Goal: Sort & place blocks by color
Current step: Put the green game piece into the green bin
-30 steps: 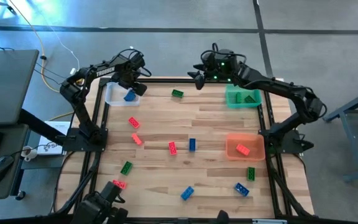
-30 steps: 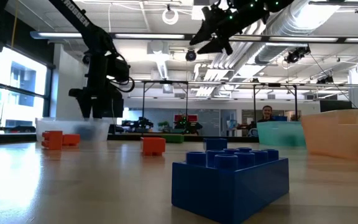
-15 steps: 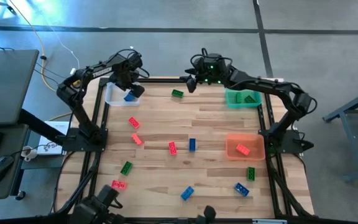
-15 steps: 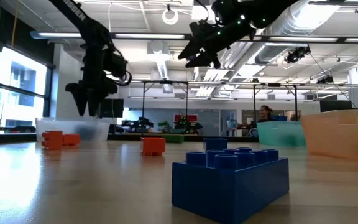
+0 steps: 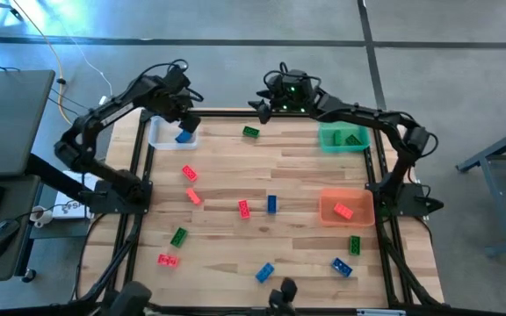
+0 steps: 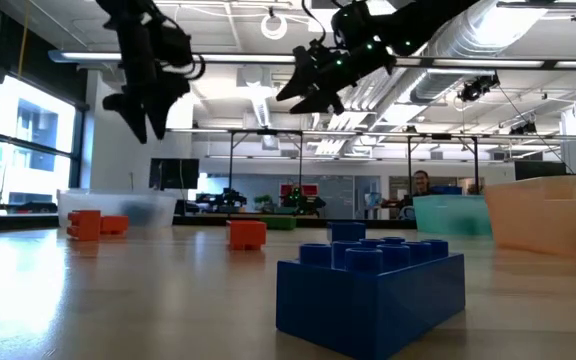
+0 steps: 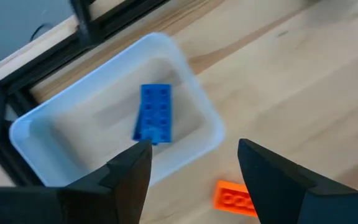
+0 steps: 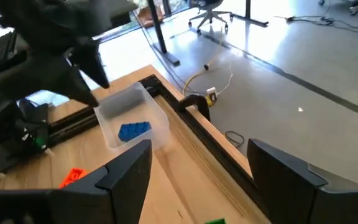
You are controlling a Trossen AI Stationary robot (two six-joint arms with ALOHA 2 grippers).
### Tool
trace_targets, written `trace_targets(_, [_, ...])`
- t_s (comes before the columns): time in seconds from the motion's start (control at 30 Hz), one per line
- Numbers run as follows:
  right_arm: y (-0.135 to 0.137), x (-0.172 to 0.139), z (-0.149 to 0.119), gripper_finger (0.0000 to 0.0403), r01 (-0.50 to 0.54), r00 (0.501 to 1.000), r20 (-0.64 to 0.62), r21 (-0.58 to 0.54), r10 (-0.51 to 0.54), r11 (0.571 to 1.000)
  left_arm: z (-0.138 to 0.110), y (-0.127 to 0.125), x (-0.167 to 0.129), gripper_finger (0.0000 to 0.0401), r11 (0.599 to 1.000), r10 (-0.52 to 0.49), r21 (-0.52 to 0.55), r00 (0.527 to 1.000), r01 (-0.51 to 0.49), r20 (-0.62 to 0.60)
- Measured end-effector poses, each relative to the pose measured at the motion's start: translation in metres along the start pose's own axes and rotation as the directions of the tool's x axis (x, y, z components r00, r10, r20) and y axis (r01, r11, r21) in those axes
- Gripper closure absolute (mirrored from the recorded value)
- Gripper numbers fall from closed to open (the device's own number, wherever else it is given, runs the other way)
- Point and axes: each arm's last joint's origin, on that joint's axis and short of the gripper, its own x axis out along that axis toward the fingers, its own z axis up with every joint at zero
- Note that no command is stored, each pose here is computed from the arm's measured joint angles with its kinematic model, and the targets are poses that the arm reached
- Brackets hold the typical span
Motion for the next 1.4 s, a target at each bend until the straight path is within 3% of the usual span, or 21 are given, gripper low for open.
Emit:
trace_targets(0.13, [-0.006, 0.017, 0.015, 0.0150, -0.016, 0.998, -0.059, -0.058, 0.013, 0.998, -0.009, -0.007, -0.020, 0.0178, 0.999, -0.037, 0.025, 0.996, 0.035, 0.080])
trace_targets(0.23, [-0.012, 0.032, 0.015, 0.0150, -0.008, 0.984, -0.178, -0.070, -0.005, 0.997, -0.014, -0.012, -0.030, 0.0178, 0.998, -0.051, 0.033, 0.991, 0.047, 0.127])
trace_targets(0.4, [-0.015, 0.054, 0.002, 0.0150, -0.027, 0.927, -0.374, -0.117, -0.019, 0.993, -0.018, -0.017, -0.037, 0.0178, 0.998, -0.066, 0.004, 0.985, 0.067, 0.157])
trace_targets(0.67, [-0.022, 0.085, -0.029, 0.0150, -0.097, 0.841, -0.541, -0.184, -0.018, 0.978, -0.021, -0.030, -0.037, 0.0178, 0.996, -0.089, 0.045, 0.984, 0.083, 0.153])
trace_targets(0.83, [-0.027, 0.100, -0.054, 0.0150, -0.121, 0.796, -0.604, -0.192, -0.020, 0.974, -0.021, -0.033, -0.037, 0.0178, 0.994, -0.094, 0.063, 0.984, 0.085, 0.151])
trace_targets(1.4, [-0.025, 0.127, -0.098, 0.0150, -0.145, 0.730, -0.680, -0.258, -0.073, 0.955, -0.021, -0.033, -0.037, 0.0178, 0.995, -0.089, 0.062, 0.984, 0.081, 0.153])
